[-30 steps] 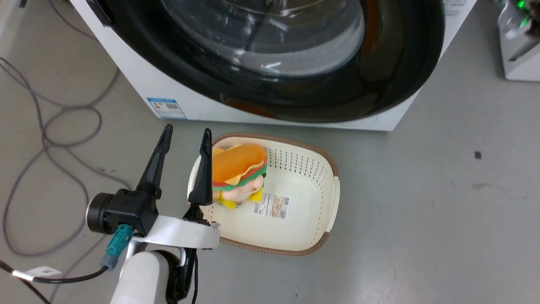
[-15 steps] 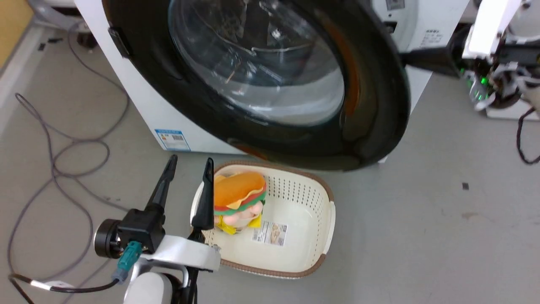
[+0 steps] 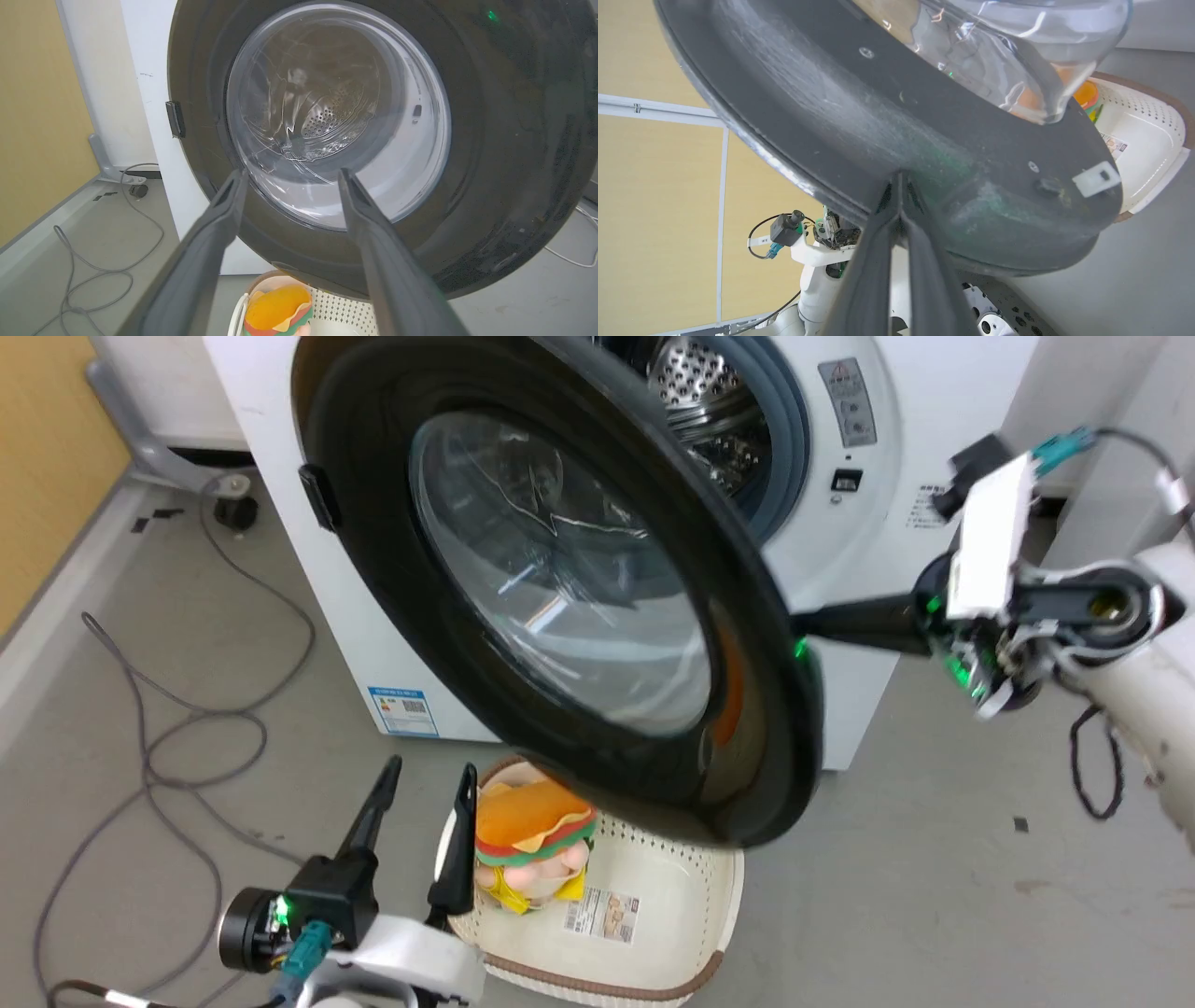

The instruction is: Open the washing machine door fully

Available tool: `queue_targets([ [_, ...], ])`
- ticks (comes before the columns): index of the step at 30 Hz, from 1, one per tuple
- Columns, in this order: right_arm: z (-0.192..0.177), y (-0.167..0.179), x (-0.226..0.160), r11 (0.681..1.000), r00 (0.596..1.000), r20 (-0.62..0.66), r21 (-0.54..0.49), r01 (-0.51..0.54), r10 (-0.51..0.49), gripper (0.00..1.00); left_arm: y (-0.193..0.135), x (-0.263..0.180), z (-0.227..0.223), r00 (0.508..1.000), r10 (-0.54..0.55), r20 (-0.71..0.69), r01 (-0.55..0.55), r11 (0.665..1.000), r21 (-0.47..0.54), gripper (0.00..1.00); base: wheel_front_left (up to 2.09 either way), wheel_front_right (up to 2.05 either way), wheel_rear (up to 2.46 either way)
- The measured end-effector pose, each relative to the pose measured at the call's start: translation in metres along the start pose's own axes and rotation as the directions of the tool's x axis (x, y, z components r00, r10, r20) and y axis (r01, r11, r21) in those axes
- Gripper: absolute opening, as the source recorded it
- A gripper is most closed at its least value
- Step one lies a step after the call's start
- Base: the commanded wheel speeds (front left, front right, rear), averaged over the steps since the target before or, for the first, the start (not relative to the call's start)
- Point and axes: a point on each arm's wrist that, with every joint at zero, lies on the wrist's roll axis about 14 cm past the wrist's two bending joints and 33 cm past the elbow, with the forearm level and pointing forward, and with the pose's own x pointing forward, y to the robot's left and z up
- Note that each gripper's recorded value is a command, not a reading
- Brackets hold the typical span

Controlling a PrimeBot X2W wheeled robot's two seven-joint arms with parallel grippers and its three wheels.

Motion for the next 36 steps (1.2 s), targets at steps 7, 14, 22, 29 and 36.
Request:
queue_targets([
  [7, -0.039, 0.024, 0.014, 0.996, 0.992, -0.098, -0.028, -0.085, 0.082, 0.0, 0.009, -0.016, -0.006, 1.0, 0.013, -0.026, -0.012, 0.999, 0.03, 1.0, 0.0, 0.0, 0.0],
  [14, -0.077, 0.05, 0.035, 0.984, 0.967, -0.197, -0.036, -0.172, 0.161, 0.0, 0.015, -0.029, -0.01, 0.998, 0.035, -0.043, -0.033, 0.999, 0.036, 1.0, 0.0, 0.0, 0.0],
  [22, -0.106, 0.079, 0.048, 0.966, 0.933, -0.265, -0.024, -0.257, 0.241, 0.0, 0.021, -0.035, -0.01, 0.997, 0.059, -0.047, -0.057, 0.998, 0.04, 1.0, 0.0, 0.0, 0.0],
  [29, -0.107, 0.081, 0.04, 0.956, 0.938, -0.182, 0.033, -0.293, 0.294, 0.0, 0.019, -0.036, -0.013, 0.997, 0.056, -0.056, -0.054, 0.998, 0.036, 1.0, 0.0, 0.0, 0.0],
  [36, -0.078, 0.063, 0.018, 0.936, 0.929, 0.188, 0.095, -0.34, 0.318, 1.0, 0.013, -0.031, -0.016, 0.997, 0.043, -0.062, -0.042, 0.999, 0.029, 1.0, 0.0, 0.0, 0.0],
])
